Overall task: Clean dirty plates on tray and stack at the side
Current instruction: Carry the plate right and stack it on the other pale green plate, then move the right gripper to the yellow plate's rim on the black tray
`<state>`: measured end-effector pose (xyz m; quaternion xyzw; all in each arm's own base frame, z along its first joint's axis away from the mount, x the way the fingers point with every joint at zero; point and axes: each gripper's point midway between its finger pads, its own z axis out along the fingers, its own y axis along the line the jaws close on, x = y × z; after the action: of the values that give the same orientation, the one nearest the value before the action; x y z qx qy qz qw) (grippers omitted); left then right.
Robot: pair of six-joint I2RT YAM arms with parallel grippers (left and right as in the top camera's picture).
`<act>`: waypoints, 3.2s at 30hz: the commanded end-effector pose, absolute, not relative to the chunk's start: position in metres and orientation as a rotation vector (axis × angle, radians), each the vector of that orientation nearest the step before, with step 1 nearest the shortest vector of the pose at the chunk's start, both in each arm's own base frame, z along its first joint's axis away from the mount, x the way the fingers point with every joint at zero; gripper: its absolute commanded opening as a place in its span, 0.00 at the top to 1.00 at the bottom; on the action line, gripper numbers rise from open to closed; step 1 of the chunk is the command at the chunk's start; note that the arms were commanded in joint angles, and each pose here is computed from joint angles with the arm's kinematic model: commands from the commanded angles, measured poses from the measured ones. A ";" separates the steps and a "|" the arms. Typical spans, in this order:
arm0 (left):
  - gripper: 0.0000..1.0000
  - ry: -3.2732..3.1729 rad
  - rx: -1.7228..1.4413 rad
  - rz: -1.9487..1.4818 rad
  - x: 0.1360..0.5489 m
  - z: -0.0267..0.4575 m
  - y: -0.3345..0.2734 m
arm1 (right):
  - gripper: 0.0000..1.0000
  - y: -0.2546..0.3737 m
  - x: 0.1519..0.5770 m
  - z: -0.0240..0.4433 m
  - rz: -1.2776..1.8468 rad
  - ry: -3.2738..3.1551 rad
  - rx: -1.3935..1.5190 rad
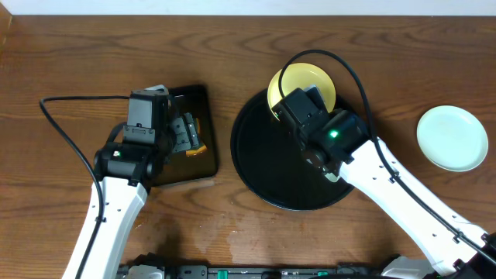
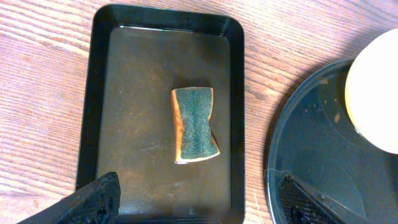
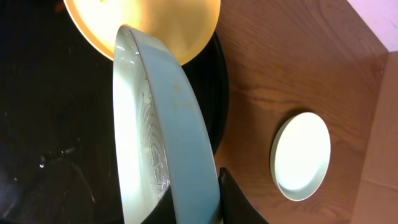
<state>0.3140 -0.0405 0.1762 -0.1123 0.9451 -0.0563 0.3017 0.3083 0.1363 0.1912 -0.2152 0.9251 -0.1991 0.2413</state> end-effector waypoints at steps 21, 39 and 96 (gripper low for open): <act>0.17 2.481 -0.287 -0.163 0.319 0.186 -0.041 | 0.99 -0.109 0.336 0.199 0.378 2.527 0.807; 0.17 2.470 -0.286 -0.167 0.321 0.188 -0.042 | 0.61 -0.252 0.299 0.107 0.227 2.362 1.546; 0.17 2.608 0.042 -0.771 0.336 0.141 -0.148 | 0.69 0.077 0.489 0.050 0.272 2.498 -0.555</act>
<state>0.3371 -0.1266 0.1436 -0.0124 0.9419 -0.2439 0.2305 0.4846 0.0787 0.0528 -0.1617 0.9429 0.1098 0.2697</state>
